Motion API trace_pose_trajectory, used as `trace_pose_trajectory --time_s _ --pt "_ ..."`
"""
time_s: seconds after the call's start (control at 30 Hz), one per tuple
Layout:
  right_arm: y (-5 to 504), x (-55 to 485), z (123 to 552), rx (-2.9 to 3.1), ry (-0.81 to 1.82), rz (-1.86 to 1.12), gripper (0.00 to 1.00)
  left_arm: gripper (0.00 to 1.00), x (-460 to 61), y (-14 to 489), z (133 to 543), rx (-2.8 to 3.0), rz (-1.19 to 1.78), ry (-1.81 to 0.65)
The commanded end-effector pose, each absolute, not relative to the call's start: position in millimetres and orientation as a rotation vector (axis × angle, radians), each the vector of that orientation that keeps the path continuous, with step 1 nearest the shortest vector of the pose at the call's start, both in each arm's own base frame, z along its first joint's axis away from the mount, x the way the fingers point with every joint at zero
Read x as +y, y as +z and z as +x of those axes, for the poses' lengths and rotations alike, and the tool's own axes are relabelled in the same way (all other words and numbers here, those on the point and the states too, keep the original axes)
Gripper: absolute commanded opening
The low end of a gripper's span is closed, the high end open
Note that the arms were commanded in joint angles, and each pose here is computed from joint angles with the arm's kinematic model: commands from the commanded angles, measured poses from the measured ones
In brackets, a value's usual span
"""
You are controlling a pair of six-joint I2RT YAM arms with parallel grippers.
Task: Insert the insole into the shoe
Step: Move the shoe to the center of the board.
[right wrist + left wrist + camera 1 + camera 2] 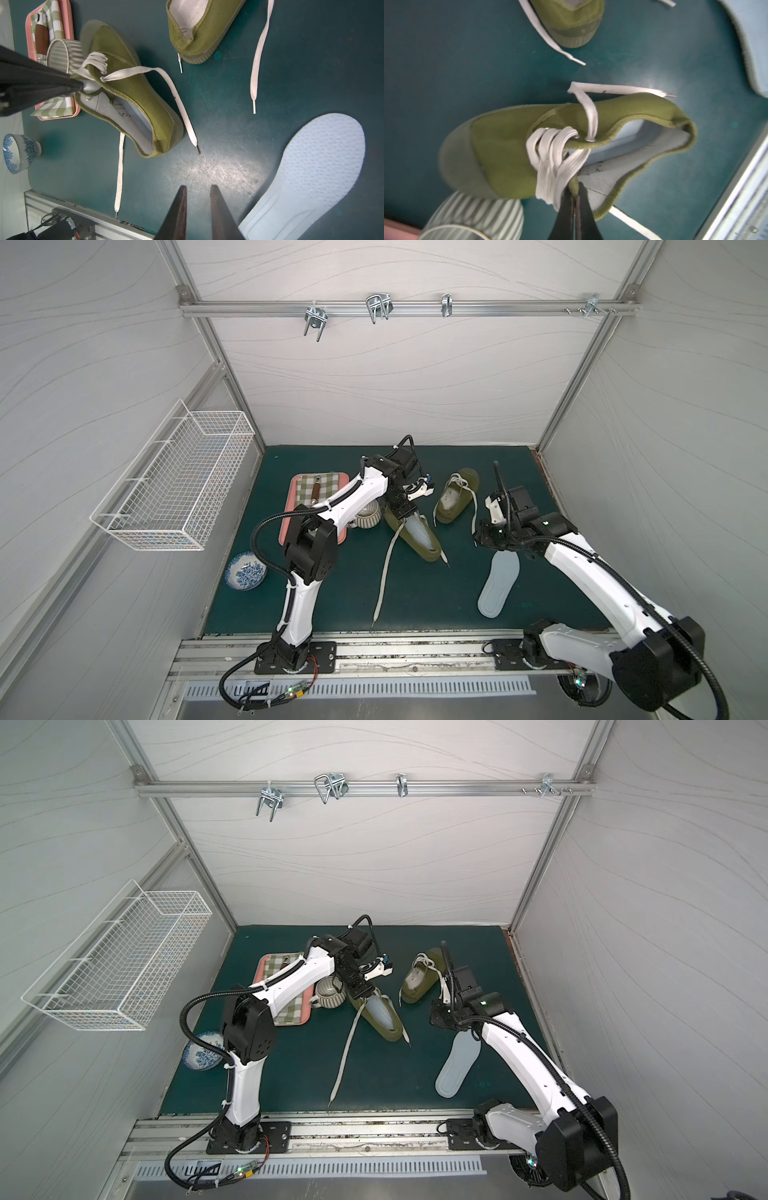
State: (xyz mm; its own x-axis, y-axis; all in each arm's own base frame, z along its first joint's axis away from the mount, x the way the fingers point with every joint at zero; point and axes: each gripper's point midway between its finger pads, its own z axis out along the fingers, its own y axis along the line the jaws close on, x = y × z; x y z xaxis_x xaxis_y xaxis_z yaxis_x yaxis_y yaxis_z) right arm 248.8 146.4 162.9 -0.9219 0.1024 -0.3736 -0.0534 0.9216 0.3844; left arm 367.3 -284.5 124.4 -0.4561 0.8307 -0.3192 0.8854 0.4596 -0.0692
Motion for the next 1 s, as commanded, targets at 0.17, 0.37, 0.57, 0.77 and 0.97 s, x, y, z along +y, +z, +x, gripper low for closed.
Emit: trace_pose_trajectory --time_s 0.17,0.37,0.57,0.77,0.97 --pt "156 142 242 2.716 0.545 0.036 0.24 0.0 -281 150 399 2.164 1.684 -0.328" --pt "151 141 243 2.729 0.538 0.035 0.25 0.0 -268 136 428 2.165 1.715 -0.212" --pt "149 138 241 2.736 0.528 0.039 0.27 0.0 -264 121 466 2.091 1.716 -0.073" --pt "134 107 238 2.758 0.592 0.274 0.32 0.0 -263 126 497 2.02 1.639 -0.062" --pt "124 84 235 2.735 0.661 0.455 0.36 0.0 -263 133 523 2.003 1.551 0.006"
